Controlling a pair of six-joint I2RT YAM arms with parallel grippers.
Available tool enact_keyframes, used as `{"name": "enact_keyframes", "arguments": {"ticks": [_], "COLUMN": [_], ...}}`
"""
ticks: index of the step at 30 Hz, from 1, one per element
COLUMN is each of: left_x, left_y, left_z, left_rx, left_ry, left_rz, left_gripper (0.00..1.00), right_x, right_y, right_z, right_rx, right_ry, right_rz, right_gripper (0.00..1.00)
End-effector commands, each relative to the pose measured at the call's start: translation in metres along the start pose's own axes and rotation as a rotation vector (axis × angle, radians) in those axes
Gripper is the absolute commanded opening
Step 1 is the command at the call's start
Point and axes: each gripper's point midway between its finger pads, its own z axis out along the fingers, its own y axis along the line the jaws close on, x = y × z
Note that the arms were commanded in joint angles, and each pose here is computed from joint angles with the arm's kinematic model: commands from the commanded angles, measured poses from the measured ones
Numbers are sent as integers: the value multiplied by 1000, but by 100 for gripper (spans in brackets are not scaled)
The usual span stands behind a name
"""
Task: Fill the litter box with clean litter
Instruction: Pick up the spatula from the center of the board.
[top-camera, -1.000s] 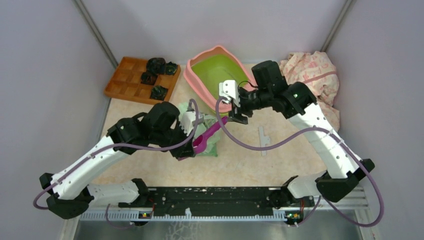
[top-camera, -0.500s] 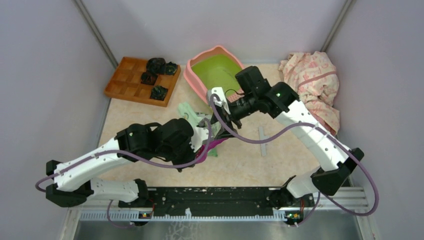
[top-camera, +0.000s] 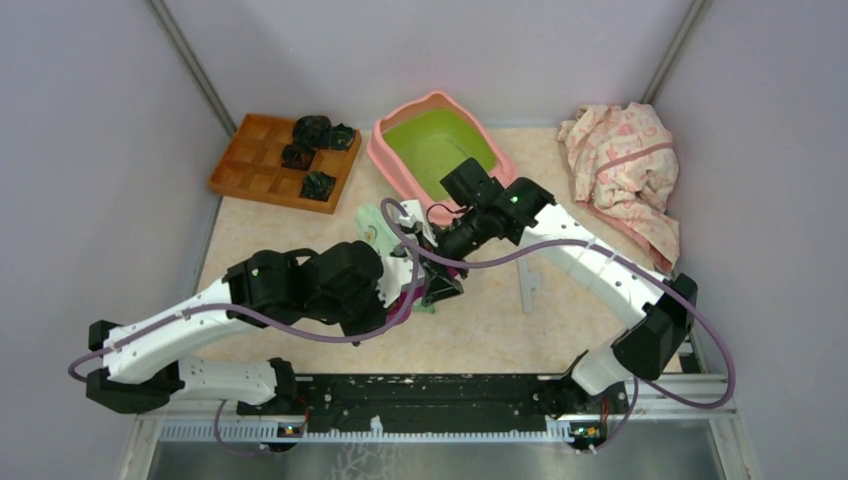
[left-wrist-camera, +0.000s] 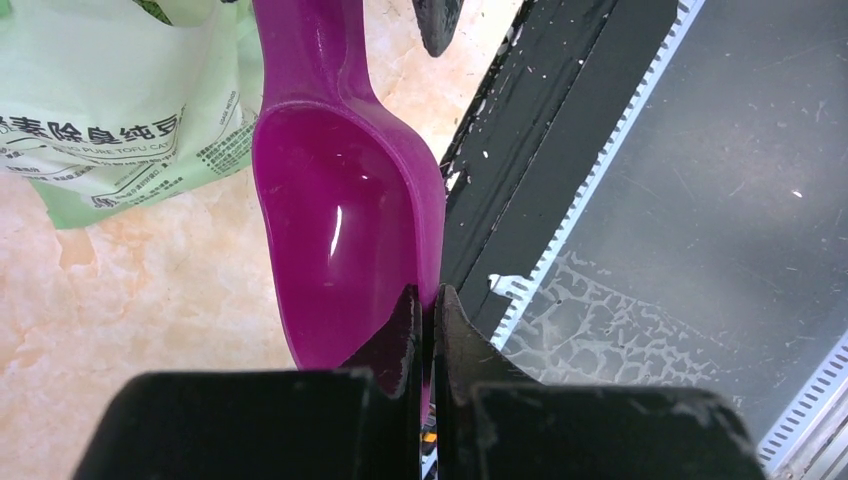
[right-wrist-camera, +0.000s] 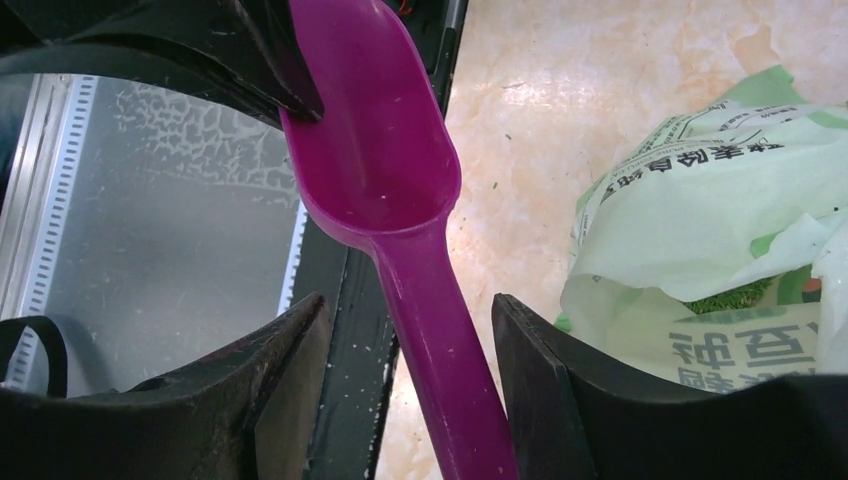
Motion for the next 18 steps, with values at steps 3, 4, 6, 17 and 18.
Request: {"name": "enact_keyframes", "arguments": {"ticks": [3,4,6,17,18], "left_x": [-10,-11,-11,-7,-7], "left_y": [-1,-2,-2,0,0], "left_z": [-12,-14,-19,-33,-34], "left_rx": [7,10,13,21,20], "left_ry": [-63,-71,-88,-138,-140], "left_rz": [31,30,29,29,28], "left_gripper": [0,0,0,0,0], "right_x": [-5,-4,-1,6,5], "right_y": [-3,-4,-6,-12,-11], "right_z": [8,9,11,12,11], "right_rx": [-5,-3,-7,-15,-19], "right_ry": [-8,-3,2,3,-5], "right_rz": [-21,-20,-19,-3,-5], "right_gripper": [62,62,62,56,55]}}
